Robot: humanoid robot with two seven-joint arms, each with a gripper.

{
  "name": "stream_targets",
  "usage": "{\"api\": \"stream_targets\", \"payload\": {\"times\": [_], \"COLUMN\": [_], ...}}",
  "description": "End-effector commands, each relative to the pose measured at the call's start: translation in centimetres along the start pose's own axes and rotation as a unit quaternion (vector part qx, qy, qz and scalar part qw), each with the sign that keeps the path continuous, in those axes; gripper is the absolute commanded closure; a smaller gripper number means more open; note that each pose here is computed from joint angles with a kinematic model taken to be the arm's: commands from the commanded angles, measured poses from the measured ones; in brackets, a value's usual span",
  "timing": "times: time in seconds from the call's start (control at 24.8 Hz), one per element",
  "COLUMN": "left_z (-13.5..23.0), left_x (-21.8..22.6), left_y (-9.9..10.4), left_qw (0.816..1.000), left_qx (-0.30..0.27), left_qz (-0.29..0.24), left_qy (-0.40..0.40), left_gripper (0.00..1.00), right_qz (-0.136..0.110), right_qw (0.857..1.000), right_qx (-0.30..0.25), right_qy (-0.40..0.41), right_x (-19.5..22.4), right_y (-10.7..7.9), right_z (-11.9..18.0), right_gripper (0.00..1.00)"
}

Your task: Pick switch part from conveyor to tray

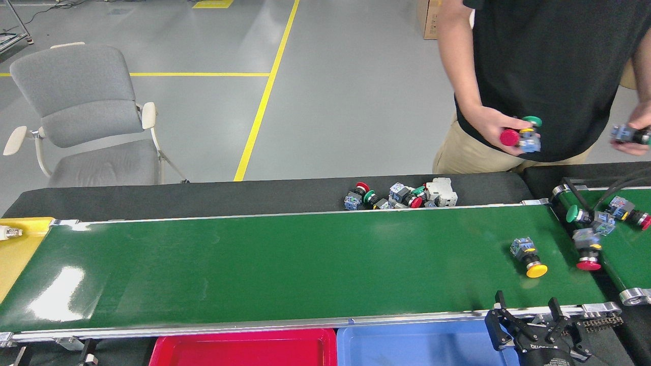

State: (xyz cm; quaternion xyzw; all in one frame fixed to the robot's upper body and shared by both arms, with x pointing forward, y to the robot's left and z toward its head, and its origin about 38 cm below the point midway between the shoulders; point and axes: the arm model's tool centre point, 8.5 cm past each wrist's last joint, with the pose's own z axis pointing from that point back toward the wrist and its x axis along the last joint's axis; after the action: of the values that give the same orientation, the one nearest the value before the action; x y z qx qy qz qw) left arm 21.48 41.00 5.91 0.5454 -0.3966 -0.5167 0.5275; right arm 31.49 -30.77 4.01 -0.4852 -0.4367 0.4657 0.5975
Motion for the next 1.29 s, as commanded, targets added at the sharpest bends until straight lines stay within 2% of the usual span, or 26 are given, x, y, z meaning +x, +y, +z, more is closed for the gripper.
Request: {"api": "stream_targets", "payload": {"times": [0.0, 0.4, 0.44, 0.52, 0.6, 0.68, 0.85, 0.93, 1.01, 1.09, 1.13, 1.25], "left_z": [-0.1, -0.4, -0.4, -0.6, -0.6, -0.6, -0.6, -0.6, -0.6, -0.6, -0.6, -0.6], "left_x": [0.1, 0.2, 0.2, 0.6, 0.6, 0.7, 0.7, 0.8, 0.7, 0.6, 0.5, 0.5], "left_y": [0.5, 0.6, 0.6, 0.6, 0.7, 0.6, 0.6, 0.6, 0.6, 0.7, 0.8, 0.8], "left_qw": [1.0, 1.0, 1.0, 1.0, 1.0, 1.0, 1.0, 1.0, 1.0, 1.0, 1.0, 1.0], "left_qx": [0.01, 0.011, 0.011, 0.011, 0.012, 0.012, 0.011, 0.012, 0.012, 0.014, 0.014, 0.014], "left_qz": [-0.004, -0.004, -0.004, -0.003, -0.004, -0.003, -0.004, -0.003, -0.003, -0.004, -0.004, -0.004], "left_qy": [-0.004, -0.005, -0.006, -0.012, -0.014, -0.014, -0.014, -0.015, -0.014, -0.011, -0.01, -0.011], "left_gripper": [0.0, 0.0, 0.0, 0.0, 0.0, 0.0, 0.0, 0.0, 0.0, 0.0, 0.0, 0.0], "right_qz": [-0.001, -0.016, -0.02, -0.015, -0.009, -0.007, -0.007, -0.009, -0.006, 0.003, 0.008, 0.028], "right_qw": [1.0, 1.0, 0.999, 0.999, 0.998, 0.998, 0.998, 0.997, 0.993, 0.977, 0.965, 0.915], "right_qx": [-0.001, 0.015, 0.021, 0.03, 0.037, 0.04, 0.037, 0.033, 0.021, 0.011, 0.001, -0.008], "right_qy": [-0.004, -0.013, -0.015, -0.027, -0.042, -0.047, -0.053, -0.07, -0.12, -0.211, -0.263, -0.402], "right_x": [0.1, 1.9, 2.3, 3.1, 4.2, 4.5, 4.6, 5.0, 6.2, 8.9, 10.4, 16.3], "right_y": [-0.7, -1.8, -1.6, -1.3, -1.0, -0.8, -0.9, -1.2, -1.9, -2.2, -2.6, -2.4], "right_z": [-1.3, -7.3, -7.6, -8.0, -8.0, -7.9, -7.9, -7.7, -7.4, -5.9, -4.7, -0.7], "right_gripper": [0.0, 0.02, 0.07, 0.32, 0.67, 0.83, 0.98, 0.98, 0.98, 0.98, 0.98, 0.98]}}
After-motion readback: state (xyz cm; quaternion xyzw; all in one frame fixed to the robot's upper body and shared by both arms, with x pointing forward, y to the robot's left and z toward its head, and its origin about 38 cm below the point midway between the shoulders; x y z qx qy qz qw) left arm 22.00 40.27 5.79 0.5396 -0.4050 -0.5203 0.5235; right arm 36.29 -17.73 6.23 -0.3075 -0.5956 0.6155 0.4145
